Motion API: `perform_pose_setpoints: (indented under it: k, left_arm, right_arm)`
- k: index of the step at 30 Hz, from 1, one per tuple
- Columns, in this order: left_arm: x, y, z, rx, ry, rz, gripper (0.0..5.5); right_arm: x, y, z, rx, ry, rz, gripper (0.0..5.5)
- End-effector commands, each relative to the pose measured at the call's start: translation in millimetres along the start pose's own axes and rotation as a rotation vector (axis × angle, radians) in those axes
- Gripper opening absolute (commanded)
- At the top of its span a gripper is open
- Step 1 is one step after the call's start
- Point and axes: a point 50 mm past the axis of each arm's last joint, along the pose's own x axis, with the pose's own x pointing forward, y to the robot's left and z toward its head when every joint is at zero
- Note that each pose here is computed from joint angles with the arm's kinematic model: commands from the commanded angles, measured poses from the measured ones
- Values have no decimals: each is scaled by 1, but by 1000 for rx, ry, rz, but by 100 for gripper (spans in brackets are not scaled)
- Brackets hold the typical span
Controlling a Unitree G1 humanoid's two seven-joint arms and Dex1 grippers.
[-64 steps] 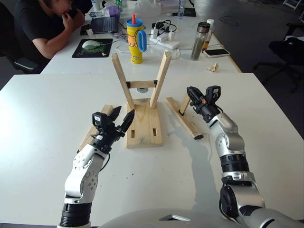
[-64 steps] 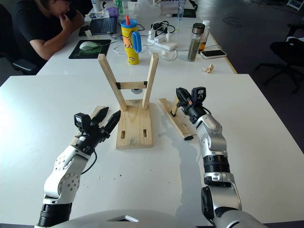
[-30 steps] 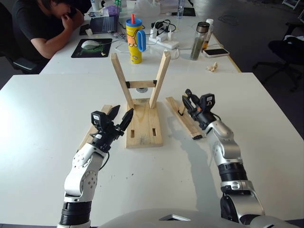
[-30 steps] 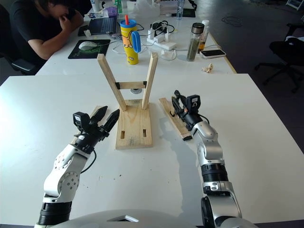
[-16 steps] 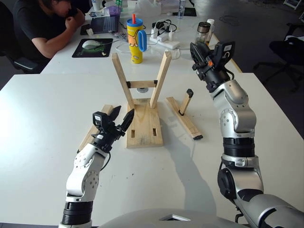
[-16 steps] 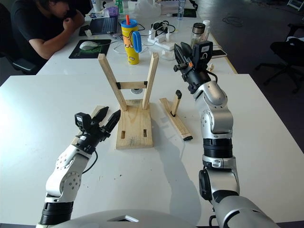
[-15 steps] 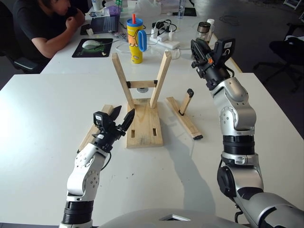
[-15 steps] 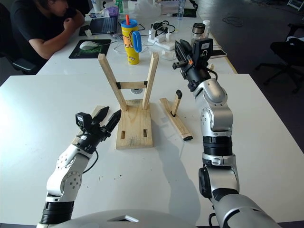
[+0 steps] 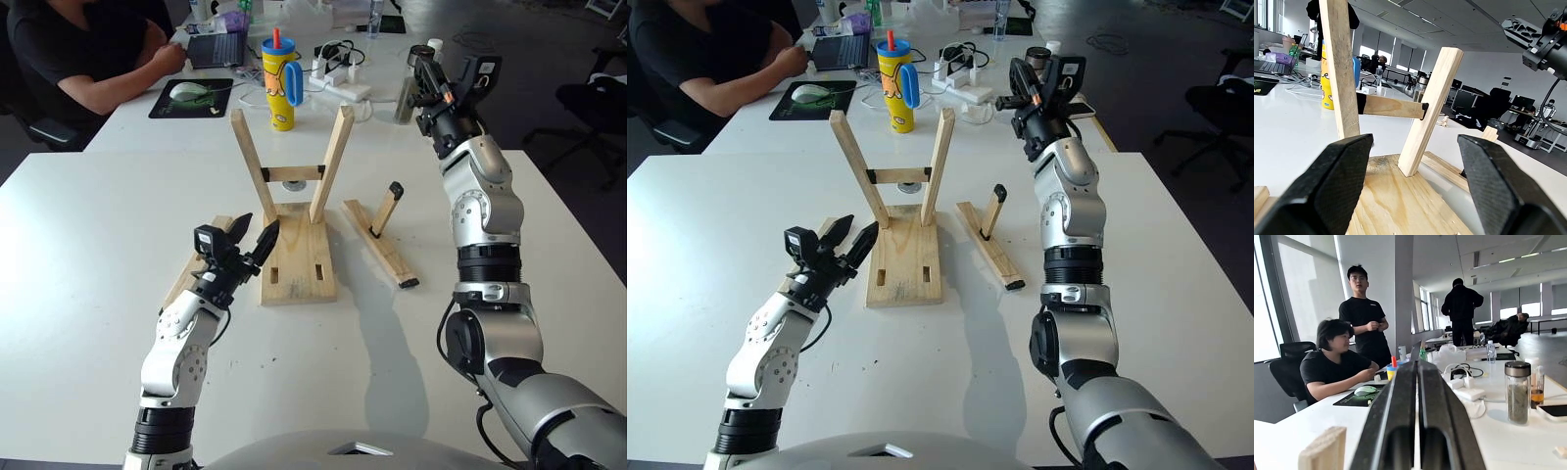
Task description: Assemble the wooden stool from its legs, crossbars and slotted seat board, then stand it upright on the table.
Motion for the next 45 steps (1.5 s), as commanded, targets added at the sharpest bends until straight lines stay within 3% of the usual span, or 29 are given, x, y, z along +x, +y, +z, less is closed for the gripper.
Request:
perform_pose_setpoints:
  k: [1, 5, 7, 9, 11, 13, 14, 18, 26, 32, 35, 39, 43, 45]
  left_arm:
    - [2, 0, 0, 11, 4, -2, 321]
    - [1, 1, 0, 10, 4, 3, 321]
    - [1, 1, 0, 9, 4, 5, 321]
    - [1, 1, 0, 8, 3, 4, 321]
    - [3, 1, 1, 8, 1, 1, 321]
    - [6, 1, 2, 6, -3, -3, 321]
    - [5, 2, 2, 5, -5, -1, 321]
    - [6, 3, 1, 7, -5, -1, 321]
    - [9, 5, 0, 15, -9, -8, 321]
    - [14, 7, 1, 21, -18, -17, 321]
    - [15, 8, 1, 25, -20, -18, 321]
    - [14, 8, 0, 33, -23, -7, 321]
    - [9, 9, -1, 52, -21, 34, 321]
    - [4, 10, -3, 57, -23, 78, 321]
  right_arm:
    - [3, 2, -1, 18, 21, 22, 2]
    - [6, 9, 7, -5, -18, 46, 2]
    - [4, 11, -5, -4, 34, 37, 2]
    - [-15, 13, -61, 14, 288, 7, 2]
    - [-59, 15, -134, 80, 626, -57, 2]
    - [-94, 13, -167, 143, 763, -136, 2]
    - [-94, 15, -167, 150, 752, -139, 2]
    - [-71, 16, -146, 127, 652, -110, 2]
    - [-54, 14, -119, 47, 499, -94, 2]
    - [-31, 27, -39, -102, -29, -12, 2]
    - [-28, 31, -7, -158, -158, -9, 2]
    - [-34, 29, 16, -211, -140, 2, 2]
    - [-55, -9, 25, -281, -3, -88, 2]
    - [-71, -36, 11, -341, 173, -125, 2]
